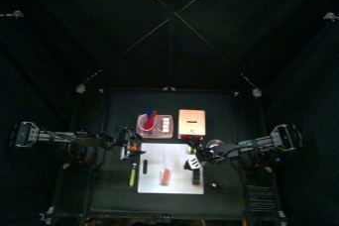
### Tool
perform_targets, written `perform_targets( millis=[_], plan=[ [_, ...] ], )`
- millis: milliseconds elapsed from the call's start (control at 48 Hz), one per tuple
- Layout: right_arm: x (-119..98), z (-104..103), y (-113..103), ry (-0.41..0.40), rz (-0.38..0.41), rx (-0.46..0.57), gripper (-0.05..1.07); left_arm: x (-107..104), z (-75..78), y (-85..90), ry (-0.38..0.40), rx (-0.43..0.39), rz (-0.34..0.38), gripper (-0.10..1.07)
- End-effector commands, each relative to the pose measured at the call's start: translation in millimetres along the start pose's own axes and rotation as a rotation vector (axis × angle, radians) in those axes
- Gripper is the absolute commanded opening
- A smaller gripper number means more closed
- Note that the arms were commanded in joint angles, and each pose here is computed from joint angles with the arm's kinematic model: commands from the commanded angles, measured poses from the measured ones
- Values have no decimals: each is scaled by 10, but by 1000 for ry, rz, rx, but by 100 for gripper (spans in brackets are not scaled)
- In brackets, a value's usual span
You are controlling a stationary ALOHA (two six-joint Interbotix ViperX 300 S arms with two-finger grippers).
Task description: Put salmon sushi to top of cutting board
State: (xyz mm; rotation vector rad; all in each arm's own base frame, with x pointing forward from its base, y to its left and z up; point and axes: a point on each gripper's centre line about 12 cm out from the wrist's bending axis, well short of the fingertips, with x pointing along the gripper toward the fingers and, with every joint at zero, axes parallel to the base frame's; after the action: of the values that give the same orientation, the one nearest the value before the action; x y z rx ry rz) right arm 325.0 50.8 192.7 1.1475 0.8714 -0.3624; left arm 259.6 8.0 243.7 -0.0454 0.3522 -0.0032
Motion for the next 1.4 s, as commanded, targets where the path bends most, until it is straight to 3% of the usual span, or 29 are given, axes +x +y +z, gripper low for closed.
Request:
perform_targets(
  millis=[0, 146, 375, 667, 1042, 1375],
  plan=[
    [-17, 56, 207, -11, 33, 41, 66, 0, 111, 41, -11, 0, 30, 94],
    [134, 108, 282, -4, -24, 81, 75, -4, 79, 71, 14, 21, 56, 94],
    [454, 171, 476, 34, -99, 195, 106, -37, 117, 89, 7, 108, 70, 94],
    [934, 142, 679, 72, -228, 336, 102, -78, 63, 139, 21, 138, 96, 94],
    [1309, 184, 784, 65, -277, 308, 102, -97, -10, 189, 50, 130, 128, 94],
    [1403, 209, 760, 61, -350, 273, 101, -102, -10, 177, 49, 147, 124, 94]
  ],
)
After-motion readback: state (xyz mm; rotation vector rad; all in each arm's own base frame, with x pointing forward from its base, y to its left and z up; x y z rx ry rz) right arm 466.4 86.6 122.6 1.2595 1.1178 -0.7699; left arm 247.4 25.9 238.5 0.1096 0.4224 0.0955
